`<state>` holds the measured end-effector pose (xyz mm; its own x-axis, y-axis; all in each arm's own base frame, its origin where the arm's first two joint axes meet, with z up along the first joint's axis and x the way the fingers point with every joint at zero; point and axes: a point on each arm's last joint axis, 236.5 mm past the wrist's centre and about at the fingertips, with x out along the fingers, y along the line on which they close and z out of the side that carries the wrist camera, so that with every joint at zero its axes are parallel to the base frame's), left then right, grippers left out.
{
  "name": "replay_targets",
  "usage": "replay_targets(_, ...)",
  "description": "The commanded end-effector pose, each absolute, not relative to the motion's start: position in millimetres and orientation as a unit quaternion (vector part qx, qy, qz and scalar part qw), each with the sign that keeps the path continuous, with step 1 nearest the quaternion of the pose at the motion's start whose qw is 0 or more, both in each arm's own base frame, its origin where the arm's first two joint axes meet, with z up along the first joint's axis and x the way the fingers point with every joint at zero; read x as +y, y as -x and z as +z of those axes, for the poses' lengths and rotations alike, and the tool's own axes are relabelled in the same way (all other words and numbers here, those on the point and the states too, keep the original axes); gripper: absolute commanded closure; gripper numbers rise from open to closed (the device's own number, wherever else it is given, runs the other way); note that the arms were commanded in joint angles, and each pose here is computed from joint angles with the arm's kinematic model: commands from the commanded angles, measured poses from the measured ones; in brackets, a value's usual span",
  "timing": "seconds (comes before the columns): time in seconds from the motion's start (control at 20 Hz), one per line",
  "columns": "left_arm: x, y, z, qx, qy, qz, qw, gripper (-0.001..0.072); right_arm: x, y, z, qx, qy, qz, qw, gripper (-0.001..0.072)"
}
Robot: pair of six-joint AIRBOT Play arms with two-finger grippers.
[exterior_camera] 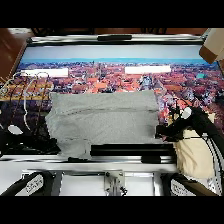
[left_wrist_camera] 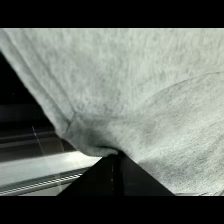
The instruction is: Fold the shirts.
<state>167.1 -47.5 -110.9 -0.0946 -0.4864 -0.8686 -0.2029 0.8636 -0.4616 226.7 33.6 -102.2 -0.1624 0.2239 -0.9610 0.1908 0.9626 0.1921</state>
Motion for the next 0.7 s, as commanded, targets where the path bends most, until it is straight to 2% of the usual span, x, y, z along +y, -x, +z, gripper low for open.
replay_targets(0.0,-45,-171,-112,0.726,0.232,-0.108,0.638,0.0665,35,-229,-110,0.754,-0.152,0.0,0.639,0.0115)
replay_targets(0.2,-45,-172,-112,0.725,0.232,-0.107,0.639,0.0665,42,-232,-109,0.749,-0.169,0.002,0.64,0.0117)
replay_targets(0.3,-44,-172,-113,0.725,0.232,-0.107,0.64,0.0665,44,-233,-108,0.748,-0.174,0.004,0.64,0.0221)
replay_targets(0.5,-44,-172,-113,0.725,0.232,-0.107,0.64,0.0665,56,-230,-109,0.753,-0.144,0.024,0.641,0.0222)
replay_targets(0.55,-44,-173,-112,0.724,0.231,-0.107,0.641,0.0665,59,-227,-109,0.756,-0.126,0.03,0.641,0.0267)
replay_targets(0.6,-43,-176,-111,0.722,0.23,-0.107,0.644,0.0665,58,-224,-110,0.76,-0.108,0.03,0.64,0.0432)
replay_targets(0.65,-41,-180,-108,0.719,0.228,-0.107,0.648,0.0665,55,-222,-111,0.764,-0.097,0.026,0.637,0.0557)
